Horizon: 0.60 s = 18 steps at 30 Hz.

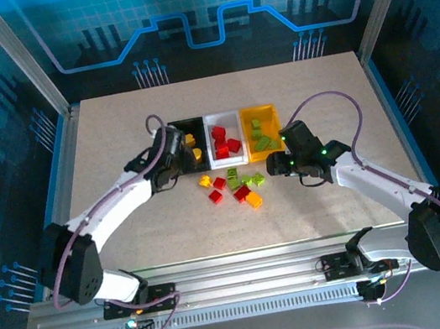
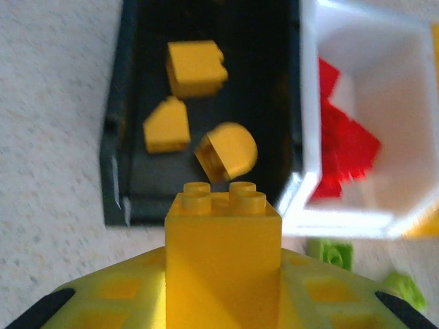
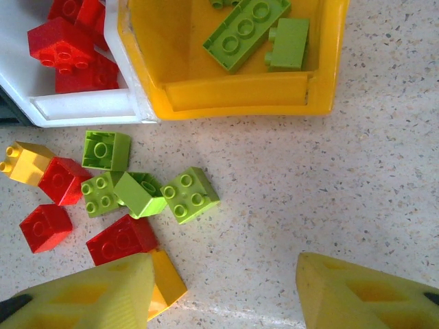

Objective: Sort the legos into containers by color

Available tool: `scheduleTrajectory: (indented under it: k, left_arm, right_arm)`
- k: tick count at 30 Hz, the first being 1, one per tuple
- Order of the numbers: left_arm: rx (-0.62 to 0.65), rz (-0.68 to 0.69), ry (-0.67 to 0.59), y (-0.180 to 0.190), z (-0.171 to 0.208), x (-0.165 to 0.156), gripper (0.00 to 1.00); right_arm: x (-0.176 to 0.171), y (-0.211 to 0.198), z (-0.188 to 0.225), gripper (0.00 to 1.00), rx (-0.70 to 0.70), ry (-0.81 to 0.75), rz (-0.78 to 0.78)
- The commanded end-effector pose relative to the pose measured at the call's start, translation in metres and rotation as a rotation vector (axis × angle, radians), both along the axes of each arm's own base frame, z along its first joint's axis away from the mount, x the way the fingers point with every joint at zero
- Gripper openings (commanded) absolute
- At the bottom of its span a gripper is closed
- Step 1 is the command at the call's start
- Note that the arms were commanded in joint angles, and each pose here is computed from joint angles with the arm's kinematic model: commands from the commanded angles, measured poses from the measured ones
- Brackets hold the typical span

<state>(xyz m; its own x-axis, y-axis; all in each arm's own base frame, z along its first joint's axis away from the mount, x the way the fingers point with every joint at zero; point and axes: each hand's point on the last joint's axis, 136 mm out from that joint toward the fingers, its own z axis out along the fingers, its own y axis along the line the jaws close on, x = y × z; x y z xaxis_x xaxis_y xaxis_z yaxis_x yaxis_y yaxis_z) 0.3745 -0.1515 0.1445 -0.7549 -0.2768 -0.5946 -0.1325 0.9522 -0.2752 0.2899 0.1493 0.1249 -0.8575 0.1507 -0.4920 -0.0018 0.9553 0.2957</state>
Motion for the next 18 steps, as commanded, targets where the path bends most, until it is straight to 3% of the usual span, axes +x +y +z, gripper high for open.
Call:
scheduleTrajectory:
  k: [1, 10, 18]
  left_arm:
    - [0.055, 0.027, -0.003, 0.009, -0.005, 0.033, 0.35]
    - [0.068, 0.055, 0.001, 0.002, -0.022, 0.106, 0.39]
    - [0.013, 0.01, 0.04, -0.018, -0.046, 0.125, 0.51]
  right_arm:
    - [0.002, -0.006, 0.003, 0.58, 0.0, -0.014, -0.02]
    - [-0.001, -0.009, 0.004, 0.59, -0.009, -0.01, -0.026]
    - [-0.002, -0.01, 0.003, 0.59, -0.009, -0.008, -0.026]
